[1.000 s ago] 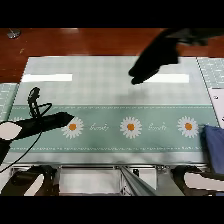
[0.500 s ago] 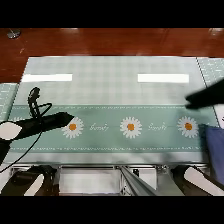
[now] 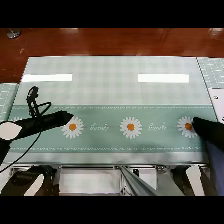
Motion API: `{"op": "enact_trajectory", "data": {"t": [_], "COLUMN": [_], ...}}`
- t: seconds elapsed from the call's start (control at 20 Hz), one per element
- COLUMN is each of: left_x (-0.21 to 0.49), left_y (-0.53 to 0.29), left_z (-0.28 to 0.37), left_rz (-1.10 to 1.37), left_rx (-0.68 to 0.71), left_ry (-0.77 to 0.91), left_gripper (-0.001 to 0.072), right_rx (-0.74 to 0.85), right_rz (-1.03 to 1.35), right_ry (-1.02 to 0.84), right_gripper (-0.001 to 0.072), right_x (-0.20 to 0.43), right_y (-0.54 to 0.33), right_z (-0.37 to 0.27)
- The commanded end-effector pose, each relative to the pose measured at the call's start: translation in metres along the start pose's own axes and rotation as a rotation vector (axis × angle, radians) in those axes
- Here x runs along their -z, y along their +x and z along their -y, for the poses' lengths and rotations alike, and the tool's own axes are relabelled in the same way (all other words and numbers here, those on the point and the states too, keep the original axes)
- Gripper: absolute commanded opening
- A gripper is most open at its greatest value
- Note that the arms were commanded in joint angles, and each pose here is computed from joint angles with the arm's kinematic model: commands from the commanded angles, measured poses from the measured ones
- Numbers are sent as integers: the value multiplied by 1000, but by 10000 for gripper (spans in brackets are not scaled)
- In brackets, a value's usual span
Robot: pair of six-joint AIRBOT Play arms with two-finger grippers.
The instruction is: Fold the shirts.
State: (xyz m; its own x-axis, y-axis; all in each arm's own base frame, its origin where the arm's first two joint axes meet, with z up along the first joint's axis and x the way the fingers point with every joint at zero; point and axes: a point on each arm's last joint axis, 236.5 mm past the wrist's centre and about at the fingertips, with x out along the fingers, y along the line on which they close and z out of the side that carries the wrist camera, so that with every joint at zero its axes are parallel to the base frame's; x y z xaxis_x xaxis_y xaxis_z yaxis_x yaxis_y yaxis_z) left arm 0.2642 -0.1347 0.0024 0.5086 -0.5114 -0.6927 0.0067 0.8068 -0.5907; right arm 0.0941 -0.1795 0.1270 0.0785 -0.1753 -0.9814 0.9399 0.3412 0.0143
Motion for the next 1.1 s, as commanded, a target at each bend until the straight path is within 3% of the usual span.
{"op": "enact_trajectory", "data": {"t": [0.0, 0.05, 0.25, 0.3, 0.35, 0.45, 0.5, 0.6, 0.75, 0.9, 1.05], "left_x": [-1, -1, -3, -7, -14, -47, -69, -114, -156, -140, -87], "left_y": [0, 0, 0, -1, -4, -13, -19, -33, -42, -12, 35], "left_z": [0, 0, 0, 2, 6, 22, 37, 74, 130, 132, 76], "left_rz": [5, 5, 9, 21, 38, 102, 128, 154, 113, -3, -171], "left_rx": [0, 0, 0, 1, 5, 22, 36, 74, 134, 63, -136], "left_ry": [1, 1, 14, 57, 90, 105, 123, 204, 322, 379, 355], "left_gripper": [33, 33, 33, 33, 32, 32, 32, 31, 31, 31, 31], "right_rx": [236, 234, 42, -46, -138, -430, -578, -787, -857, -678, -421], "right_rz": [51, 50, 105, 126, 130, 110, 114, 164, 239, 201, 114], "right_ry": [172, 162, 74, 67, 70, -21, -111, -335, -729, -1103, -1224], "right_gripper": [375, 647, 631, 604, 488, 110, 27, 27, 28, 27, 28], "right_x": [21, 19, -13, -27, -38, -58, -63, -55, 12, 107, 165], "right_y": [9, 11, 14, 8, 1, -23, -42, -85, -104, -49, 50], "right_z": [67, 66, 20, -2, -24, -99, -143, -230, -324, -362, -351]}}
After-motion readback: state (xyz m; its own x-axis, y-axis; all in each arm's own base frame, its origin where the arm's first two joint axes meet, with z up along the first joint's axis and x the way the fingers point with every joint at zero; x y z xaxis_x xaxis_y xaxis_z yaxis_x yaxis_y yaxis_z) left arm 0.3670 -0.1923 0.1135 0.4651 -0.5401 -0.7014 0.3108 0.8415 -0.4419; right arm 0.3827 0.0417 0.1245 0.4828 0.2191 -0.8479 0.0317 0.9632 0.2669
